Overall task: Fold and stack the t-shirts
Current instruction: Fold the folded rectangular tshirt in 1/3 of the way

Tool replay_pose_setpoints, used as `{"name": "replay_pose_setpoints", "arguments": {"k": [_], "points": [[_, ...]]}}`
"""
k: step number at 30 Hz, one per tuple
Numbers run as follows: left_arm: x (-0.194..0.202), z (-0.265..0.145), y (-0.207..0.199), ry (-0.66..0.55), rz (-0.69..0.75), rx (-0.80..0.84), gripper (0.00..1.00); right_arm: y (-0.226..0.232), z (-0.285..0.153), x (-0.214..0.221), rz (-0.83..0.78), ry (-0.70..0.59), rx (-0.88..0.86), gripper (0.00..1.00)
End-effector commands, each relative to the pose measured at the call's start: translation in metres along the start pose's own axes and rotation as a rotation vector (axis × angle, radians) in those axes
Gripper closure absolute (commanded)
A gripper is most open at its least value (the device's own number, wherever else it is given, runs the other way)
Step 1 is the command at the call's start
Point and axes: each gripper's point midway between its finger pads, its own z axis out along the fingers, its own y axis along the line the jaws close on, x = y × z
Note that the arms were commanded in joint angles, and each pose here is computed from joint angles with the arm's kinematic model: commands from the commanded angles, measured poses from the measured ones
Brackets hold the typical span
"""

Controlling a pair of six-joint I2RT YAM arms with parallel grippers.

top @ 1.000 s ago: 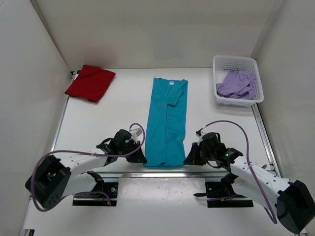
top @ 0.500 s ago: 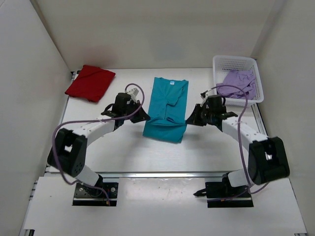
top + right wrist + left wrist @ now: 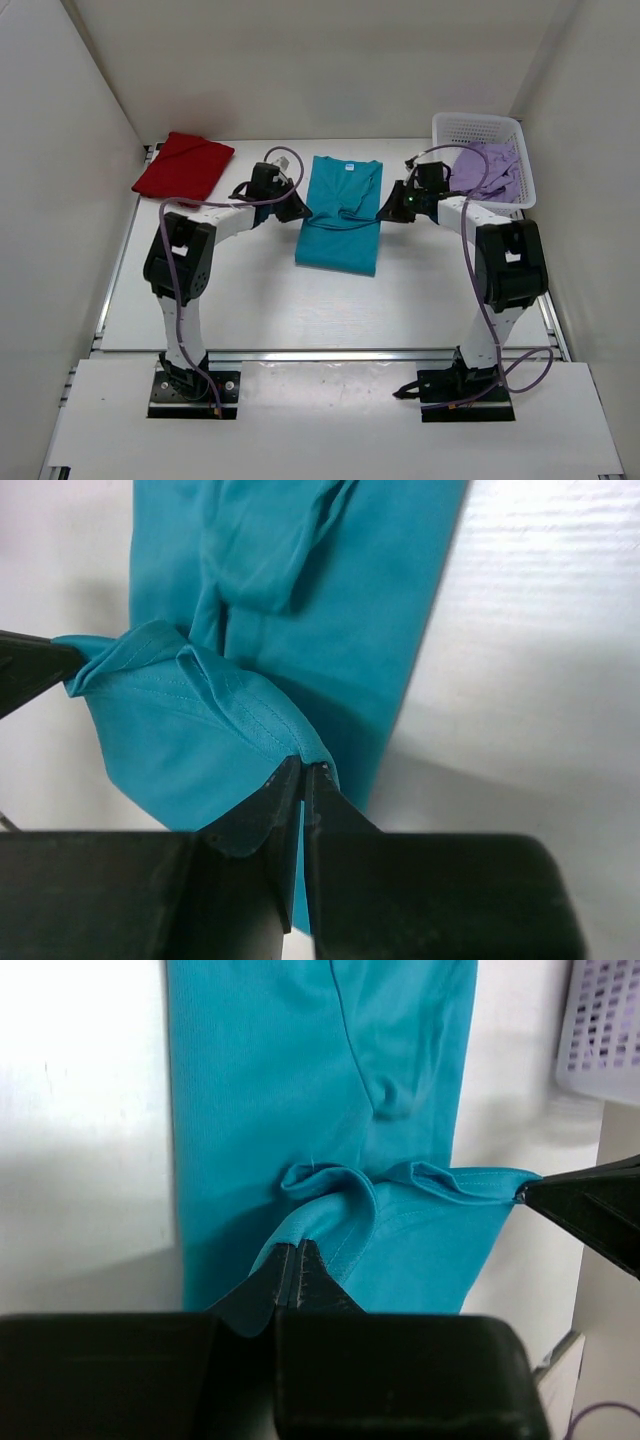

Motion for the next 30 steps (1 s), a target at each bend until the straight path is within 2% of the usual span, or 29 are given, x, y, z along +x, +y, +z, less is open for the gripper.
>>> {"name": "replay_pose_setpoints", "arguments": {"k": [1, 4, 8, 10, 12, 14, 15, 17, 18, 19, 21, 23, 25, 30], "points": [[-0.018, 0.012, -0.001, -0.021, 0.001, -0.005, 1.0, -0.008, 0.005, -0.027, -0.024, -0.05, 0.01, 1.0], [-0.019, 0.025, 0.011, -0.005, -0.047, -0.007, 0.96, -0.015, 0.014, -0.032, -0.006, -0.046, 0.017, 1.0], [-0.022, 0.028, 0.023, -0.005, -0.101, 0.001, 0.79, -0.011, 0.014, -0.045, -0.019, -0.064, -0.013, 0.83], [-0.041, 0.012, 0.018, -0.103, -0.105, 0.036, 0.72, -0.007, 0.005, -0.053, -0.033, -0.074, -0.003, 0.77], [-0.052, -0.003, 0.021, -0.171, -0.124, 0.029, 0.69, -0.001, -0.002, -0.058, -0.068, -0.099, 0.019, 0.73], [-0.064, -0.018, 0.011, -0.223, -0.101, 0.035, 0.68, 0.009, -0.014, -0.063, -0.107, -0.141, 0.035, 0.73], [-0.075, -0.029, 0.005, -0.26, -0.076, 0.036, 0.68, 0.013, -0.016, -0.06, -0.127, -0.146, 0.055, 0.74], [-0.073, -0.039, -0.004, -0.26, -0.055, 0.037, 0.67, 0.034, -0.022, -0.058, -0.172, -0.186, 0.036, 0.86], [-0.07, -0.04, -0.015, -0.252, -0.04, 0.06, 0.67, 0.036, -0.019, -0.046, -0.179, -0.164, 0.019, 0.95], [-0.056, -0.038, -0.02, -0.226, -0.029, 0.074, 0.68, 0.047, -0.014, -0.033, -0.191, -0.148, -0.028, 1.0], [-0.029, -0.036, -0.029, -0.183, -0.004, 0.091, 0.71, 0.063, -0.002, -0.014, -0.213, -0.105, -0.085, 1.0], [0.011, -0.03, -0.028, -0.143, -0.001, 0.101, 0.74, 0.073, 0.019, 0.008, -0.248, -0.042, -0.086, 1.0], [0.032, -0.026, -0.032, -0.118, 0.003, 0.12, 0.75, 0.078, 0.035, 0.025, -0.28, 0.01, -0.09, 1.0], [0.078, -0.016, -0.006, -0.047, 0.006, 0.064, 0.78, 0.077, 0.062, 0.044, -0.32, 0.054, -0.09, 1.0]]}}
